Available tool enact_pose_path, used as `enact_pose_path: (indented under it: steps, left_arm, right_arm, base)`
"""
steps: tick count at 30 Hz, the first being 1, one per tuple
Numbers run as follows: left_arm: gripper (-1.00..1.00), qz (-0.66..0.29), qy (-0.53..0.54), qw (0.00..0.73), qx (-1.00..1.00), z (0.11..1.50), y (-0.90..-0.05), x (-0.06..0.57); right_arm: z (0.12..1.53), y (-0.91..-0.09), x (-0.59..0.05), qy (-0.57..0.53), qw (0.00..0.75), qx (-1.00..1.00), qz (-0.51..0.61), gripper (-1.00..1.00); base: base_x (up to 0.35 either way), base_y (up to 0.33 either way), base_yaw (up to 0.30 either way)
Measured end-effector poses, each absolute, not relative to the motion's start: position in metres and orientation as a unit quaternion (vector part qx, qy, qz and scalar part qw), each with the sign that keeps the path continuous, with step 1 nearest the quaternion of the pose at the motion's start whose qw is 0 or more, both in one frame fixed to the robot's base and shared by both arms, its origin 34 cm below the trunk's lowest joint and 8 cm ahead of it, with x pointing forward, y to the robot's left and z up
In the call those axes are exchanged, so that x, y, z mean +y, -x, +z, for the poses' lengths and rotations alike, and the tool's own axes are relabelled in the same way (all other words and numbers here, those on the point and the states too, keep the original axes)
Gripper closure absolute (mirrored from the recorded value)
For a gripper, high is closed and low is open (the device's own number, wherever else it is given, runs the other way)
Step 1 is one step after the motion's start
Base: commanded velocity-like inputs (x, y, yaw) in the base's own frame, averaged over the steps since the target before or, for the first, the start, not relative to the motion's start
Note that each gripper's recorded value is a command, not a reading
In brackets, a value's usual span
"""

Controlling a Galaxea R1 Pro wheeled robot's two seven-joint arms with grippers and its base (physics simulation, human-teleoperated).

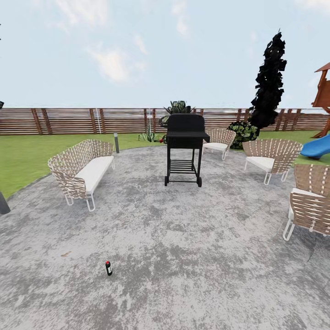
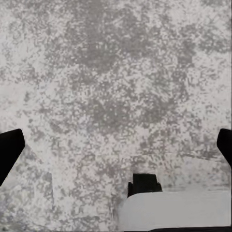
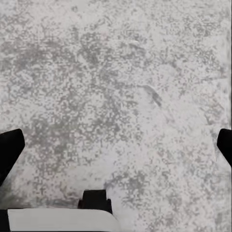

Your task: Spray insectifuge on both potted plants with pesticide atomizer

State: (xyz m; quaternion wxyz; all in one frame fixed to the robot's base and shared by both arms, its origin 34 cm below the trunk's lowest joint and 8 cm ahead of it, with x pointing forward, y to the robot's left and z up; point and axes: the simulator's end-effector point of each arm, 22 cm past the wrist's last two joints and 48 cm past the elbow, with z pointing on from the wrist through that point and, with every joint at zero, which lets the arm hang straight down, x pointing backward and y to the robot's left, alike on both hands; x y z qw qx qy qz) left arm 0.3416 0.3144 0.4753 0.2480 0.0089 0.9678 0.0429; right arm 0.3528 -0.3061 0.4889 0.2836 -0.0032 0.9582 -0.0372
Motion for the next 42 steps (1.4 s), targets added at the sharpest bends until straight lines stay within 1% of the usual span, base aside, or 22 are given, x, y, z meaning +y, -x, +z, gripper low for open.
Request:
enact_pose_path:
  steps: [5,6,8,9,12,17,22,32,42]
  left_arm:
    - [-1.00,0.051,-0.007,0.333,0.941,0.515,-0.445,0.325]
    - [-1.00,0.051,-0.007,0.341,0.939,0.519,-0.452,0.325]
    - [-1.00,0.053,-0.002,0.400,0.915,0.545,-0.491,0.327]
    - [-1.00,0.053,0.000,0.416,0.908,0.552,-0.500,0.328]
    - [-1.00,0.053,0.003,0.444,0.894,0.566,-0.518,0.328]
    - [-1.00,0.051,0.004,0.449,0.892,0.568,-0.520,0.325]
    - [-1.00,0.045,0.005,0.441,0.896,0.561,-0.512,0.320]
    - [-1.00,0.043,0.004,0.428,0.903,0.553,-0.500,0.320]
    - [-1.00,0.044,0.004,0.428,0.903,0.553,-0.500,0.321]
  right_arm:
    - [0.540,-0.439,-0.305,0.005,0.405,0.913,-0.037,-1.00]
    - [0.544,-0.445,-0.305,0.005,0.413,0.910,-0.037,-1.00]
    - [0.562,-0.478,-0.304,0.004,0.445,0.895,-0.036,-1.00]
    - [0.568,-0.488,-0.303,0.004,0.453,0.891,-0.036,-1.00]
    - [0.579,-0.510,-0.302,0.003,0.469,0.883,-0.035,-1.00]
    - [0.579,-0.514,-0.301,0.007,0.469,0.883,-0.034,-1.00]
    - [0.563,-0.497,-0.300,0.009,0.446,0.894,-0.033,-1.00]
    - [0.560,-0.493,-0.295,0.012,0.441,0.897,-0.029,-1.00]
    - [0.560,-0.493,-0.294,0.011,0.441,0.897,-0.029,-1.00]
  base:
    - [0.000,0.000,0.000]
    - [0.000,0.000,0.000]
    - [0.000,0.000,0.000]
    - [0.000,0.000,0.000]
    - [0.000,0.000,0.000]
    - [0.000,0.000,0.000]
    - [0.000,0.000,0.000]
    - [0.005,0.004,0.000]
    - [0.215,0.198,0.000]
